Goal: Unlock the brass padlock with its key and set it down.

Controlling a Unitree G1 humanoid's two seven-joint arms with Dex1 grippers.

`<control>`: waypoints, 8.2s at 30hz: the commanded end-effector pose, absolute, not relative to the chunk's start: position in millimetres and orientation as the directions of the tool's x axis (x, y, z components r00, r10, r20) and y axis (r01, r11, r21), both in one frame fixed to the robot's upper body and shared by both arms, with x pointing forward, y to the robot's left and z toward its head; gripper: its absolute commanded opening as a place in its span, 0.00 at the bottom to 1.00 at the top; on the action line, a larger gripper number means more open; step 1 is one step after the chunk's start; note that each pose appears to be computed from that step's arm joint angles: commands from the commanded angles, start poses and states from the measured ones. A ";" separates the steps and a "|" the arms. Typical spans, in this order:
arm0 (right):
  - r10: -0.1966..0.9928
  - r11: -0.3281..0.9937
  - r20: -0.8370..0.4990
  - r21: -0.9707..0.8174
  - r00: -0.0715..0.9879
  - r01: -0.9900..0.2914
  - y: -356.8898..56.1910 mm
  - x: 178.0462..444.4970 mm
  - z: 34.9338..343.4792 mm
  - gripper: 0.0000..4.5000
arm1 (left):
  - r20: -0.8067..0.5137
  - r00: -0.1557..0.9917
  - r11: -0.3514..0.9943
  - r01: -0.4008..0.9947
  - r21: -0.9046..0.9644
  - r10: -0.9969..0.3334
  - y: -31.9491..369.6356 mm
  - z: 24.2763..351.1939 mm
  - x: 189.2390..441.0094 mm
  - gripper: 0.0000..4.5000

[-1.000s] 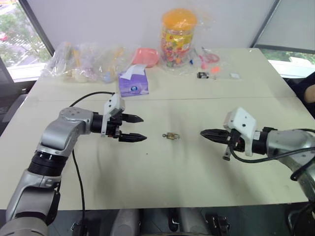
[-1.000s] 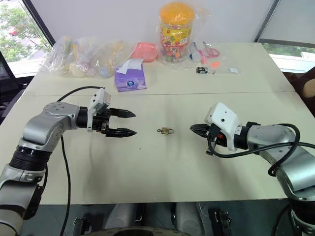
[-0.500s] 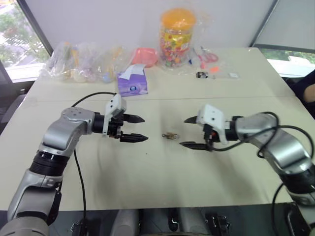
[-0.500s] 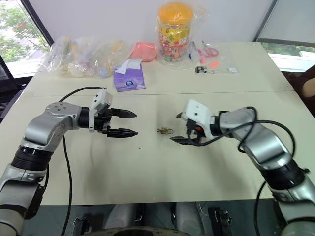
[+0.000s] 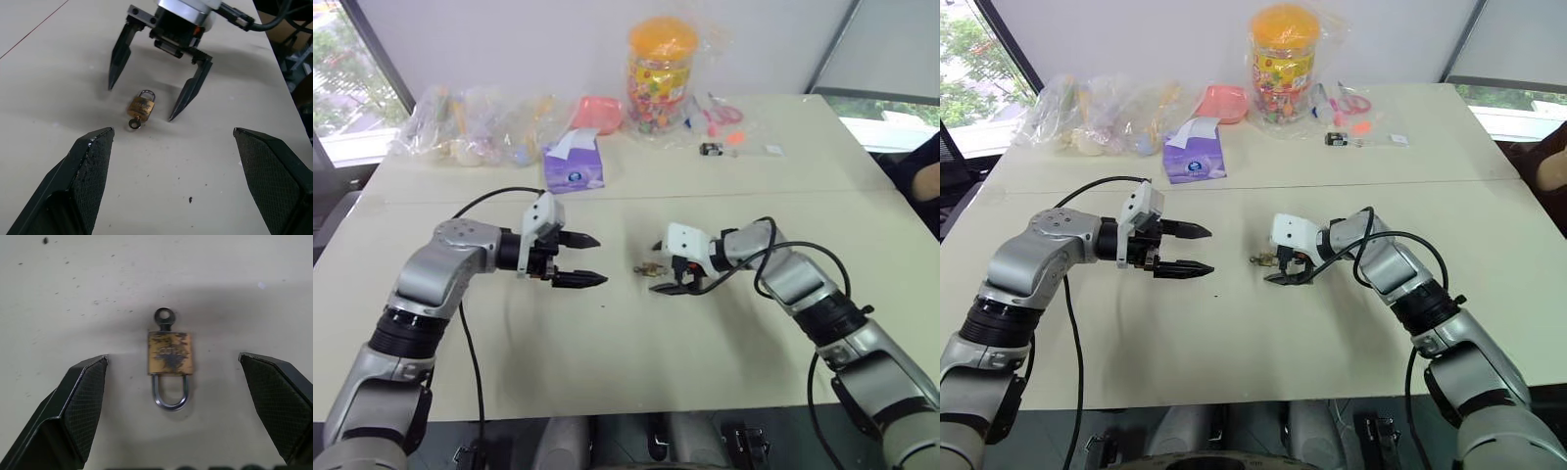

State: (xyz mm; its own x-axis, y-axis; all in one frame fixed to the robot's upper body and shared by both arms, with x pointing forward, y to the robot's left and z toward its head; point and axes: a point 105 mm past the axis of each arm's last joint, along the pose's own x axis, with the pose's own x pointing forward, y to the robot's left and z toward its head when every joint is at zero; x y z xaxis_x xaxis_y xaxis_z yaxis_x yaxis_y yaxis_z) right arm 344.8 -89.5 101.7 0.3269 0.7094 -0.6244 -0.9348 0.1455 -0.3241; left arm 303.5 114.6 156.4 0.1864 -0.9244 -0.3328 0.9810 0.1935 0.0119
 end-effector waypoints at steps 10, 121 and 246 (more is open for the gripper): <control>0.716 0.139 -0.648 -0.233 0.260 -0.963 -69.2 330.7 84.1 0.16 | -0.323 0.199 0.191 0.980 0.057 -0.925 113.7 164.4 303.8 0.91; 0.808 0.057 0.012 -0.997 0.589 -0.058 -86.7 277.7 200.8 0.16 | -0.127 -0.066 -0.029 0.962 -0.272 -0.990 76.2 196.5 299.7 0.31; 0.571 0.802 -0.336 0.031 0.749 -0.597 -170.0 243.5 136.3 0.00 | -0.290 0.219 0.361 0.646 -0.673 -0.932 30.2 78.1 352.2 0.40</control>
State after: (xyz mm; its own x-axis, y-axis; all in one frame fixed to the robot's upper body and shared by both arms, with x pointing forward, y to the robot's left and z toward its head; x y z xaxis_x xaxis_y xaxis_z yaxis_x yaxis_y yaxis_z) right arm 244.3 -175.4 126.0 0.7440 0.5546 -0.3727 -0.5757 0.8152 0.0639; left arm 353.8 25.5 85.2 0.2232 -0.9439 -0.2434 0.6365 0.3302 -0.6970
